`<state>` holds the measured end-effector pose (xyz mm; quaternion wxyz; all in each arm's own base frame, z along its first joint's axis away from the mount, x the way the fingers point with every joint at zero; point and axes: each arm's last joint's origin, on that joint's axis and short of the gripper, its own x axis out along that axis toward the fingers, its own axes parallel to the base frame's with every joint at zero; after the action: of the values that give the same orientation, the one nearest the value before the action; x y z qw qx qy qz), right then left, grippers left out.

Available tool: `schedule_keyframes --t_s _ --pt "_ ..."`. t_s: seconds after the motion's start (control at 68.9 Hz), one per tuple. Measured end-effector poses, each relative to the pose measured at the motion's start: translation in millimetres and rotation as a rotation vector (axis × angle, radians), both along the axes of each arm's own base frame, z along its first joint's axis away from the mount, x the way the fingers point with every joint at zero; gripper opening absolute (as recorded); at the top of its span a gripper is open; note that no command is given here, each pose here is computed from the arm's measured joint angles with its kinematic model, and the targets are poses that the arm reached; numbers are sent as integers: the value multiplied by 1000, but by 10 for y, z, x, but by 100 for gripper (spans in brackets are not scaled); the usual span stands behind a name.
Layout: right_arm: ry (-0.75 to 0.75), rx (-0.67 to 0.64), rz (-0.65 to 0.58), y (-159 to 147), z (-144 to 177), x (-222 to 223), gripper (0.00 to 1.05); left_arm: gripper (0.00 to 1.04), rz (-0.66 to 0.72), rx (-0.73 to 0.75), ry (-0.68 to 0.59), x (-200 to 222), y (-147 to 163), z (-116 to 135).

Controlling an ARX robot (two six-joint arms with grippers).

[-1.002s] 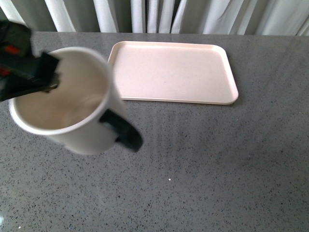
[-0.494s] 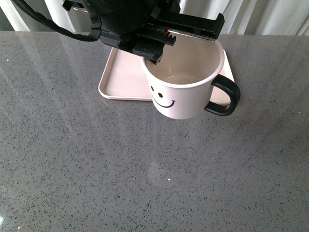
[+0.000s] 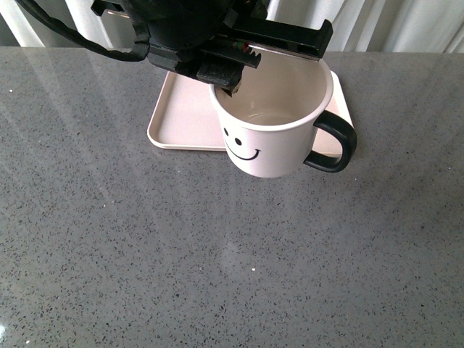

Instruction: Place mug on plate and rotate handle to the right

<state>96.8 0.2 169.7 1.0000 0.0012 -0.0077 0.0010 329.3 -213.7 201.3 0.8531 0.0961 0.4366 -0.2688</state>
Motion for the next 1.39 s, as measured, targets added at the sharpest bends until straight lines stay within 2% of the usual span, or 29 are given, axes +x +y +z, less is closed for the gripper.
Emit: schedule_keyframes --t_s 0.058,0.131,0.29,0.508,0.842,1.22,1.394 --pt "0 0 0 0 0 0 96 2 3 0 1 0 1 0" --pt "0 0 0 0 0 0 96 2 122 81 63 55 -11 32" --pt "0 0 0 0 0 0 96 2 162 54 55 435 -163 89" --pt "0 0 0 0 0 0 96 2 128 48 63 893 -332 17" --pt "0 0 0 0 0 0 96 2 101 83 90 1363 -328 -170" --pt "0 0 0 0 0 0 96 2 53 133 151 1504 -348 -458" --pt "0 0 0 0 0 0 96 2 56 136 157 1548 -318 -496"
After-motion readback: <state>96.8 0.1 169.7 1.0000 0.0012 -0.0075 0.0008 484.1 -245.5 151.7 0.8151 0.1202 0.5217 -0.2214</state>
